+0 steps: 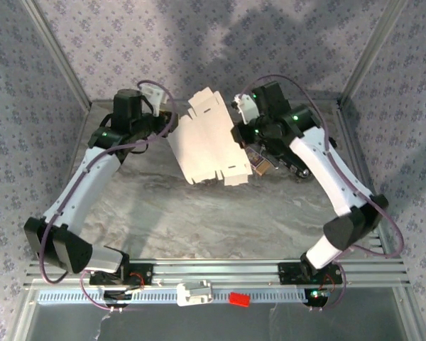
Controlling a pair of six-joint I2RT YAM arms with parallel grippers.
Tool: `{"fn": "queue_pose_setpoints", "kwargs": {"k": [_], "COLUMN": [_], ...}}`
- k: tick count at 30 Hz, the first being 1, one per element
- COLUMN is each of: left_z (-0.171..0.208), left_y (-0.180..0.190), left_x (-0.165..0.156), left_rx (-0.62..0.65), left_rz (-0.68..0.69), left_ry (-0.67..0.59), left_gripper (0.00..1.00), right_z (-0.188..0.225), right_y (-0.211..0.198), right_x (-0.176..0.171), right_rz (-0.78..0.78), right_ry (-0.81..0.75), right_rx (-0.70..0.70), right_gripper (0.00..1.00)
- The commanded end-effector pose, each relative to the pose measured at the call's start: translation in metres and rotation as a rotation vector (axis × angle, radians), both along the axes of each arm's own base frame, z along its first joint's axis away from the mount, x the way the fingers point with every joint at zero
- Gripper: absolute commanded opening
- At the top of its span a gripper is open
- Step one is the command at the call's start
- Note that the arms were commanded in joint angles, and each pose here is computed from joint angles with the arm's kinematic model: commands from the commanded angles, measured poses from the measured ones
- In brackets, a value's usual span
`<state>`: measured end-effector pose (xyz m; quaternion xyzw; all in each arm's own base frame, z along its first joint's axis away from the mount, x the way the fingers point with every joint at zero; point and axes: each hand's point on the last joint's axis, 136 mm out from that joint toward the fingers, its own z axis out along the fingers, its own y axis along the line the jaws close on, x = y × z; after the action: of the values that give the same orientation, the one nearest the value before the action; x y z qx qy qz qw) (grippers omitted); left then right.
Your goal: Fold the paper box
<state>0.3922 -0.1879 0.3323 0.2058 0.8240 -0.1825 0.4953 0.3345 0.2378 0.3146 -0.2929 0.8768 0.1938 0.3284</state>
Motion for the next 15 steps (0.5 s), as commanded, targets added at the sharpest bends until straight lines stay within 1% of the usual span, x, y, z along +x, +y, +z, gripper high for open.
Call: {"fn": "queue_pose_setpoints", "kwargs": {"k": [1,3,5,6,9,12,13,15], "left_z": [0.034,0.04,0.043,0.044,0.05,0.053,0.05,0.046], "left_y": [-0.02,-0.027,-0.035,-0.038,-0.047,-0.062,-0.066,-0.069], "left_x": [0.001,-0.006,-0.017,-0.02,-0.027,-0.037,-0.04,-0.038], "left_rx": [0.218,0.197,0.182,0.176,0.147,0.081,0.085,0.109], "left_rz": [-0.284,-0.381,-0.481,-0.511,-0.596,-0.709,-0.736,-0.741], "left_ry": [-0.333,-0.386,-0.416,-0.42,-0.401,-0.356,-0.343,-0.336], "left_gripper": [0.36,0.36,0.38,0.38,0.39,0.39,0.39,0.39], "right_z": [0.005,0.008,0.009,0.009,0.008,0.011,0.011,0.011], "right_y": [-0.021,-0.03,-0.034,-0.037,-0.045,-0.051,-0.051,-0.05], "right_x": [-0.014,-0.021,-0.03,-0.034,-0.041,-0.041,-0.04,-0.04], "right_rz": [0.096,0.108,0.149,0.162,0.186,0.183,0.195,0.212], "right_ry": [-0.124,-0.156,-0.195,-0.216,-0.258,-0.284,-0.295,-0.307], "right_rx": [-0.126,-0.162,-0.198,-0.226,-0.295,-0.332,-0.342,-0.357], "right_gripper": [0.0,0.0,0.0,0.0,0.0,0.0,0.0,0.0]}}
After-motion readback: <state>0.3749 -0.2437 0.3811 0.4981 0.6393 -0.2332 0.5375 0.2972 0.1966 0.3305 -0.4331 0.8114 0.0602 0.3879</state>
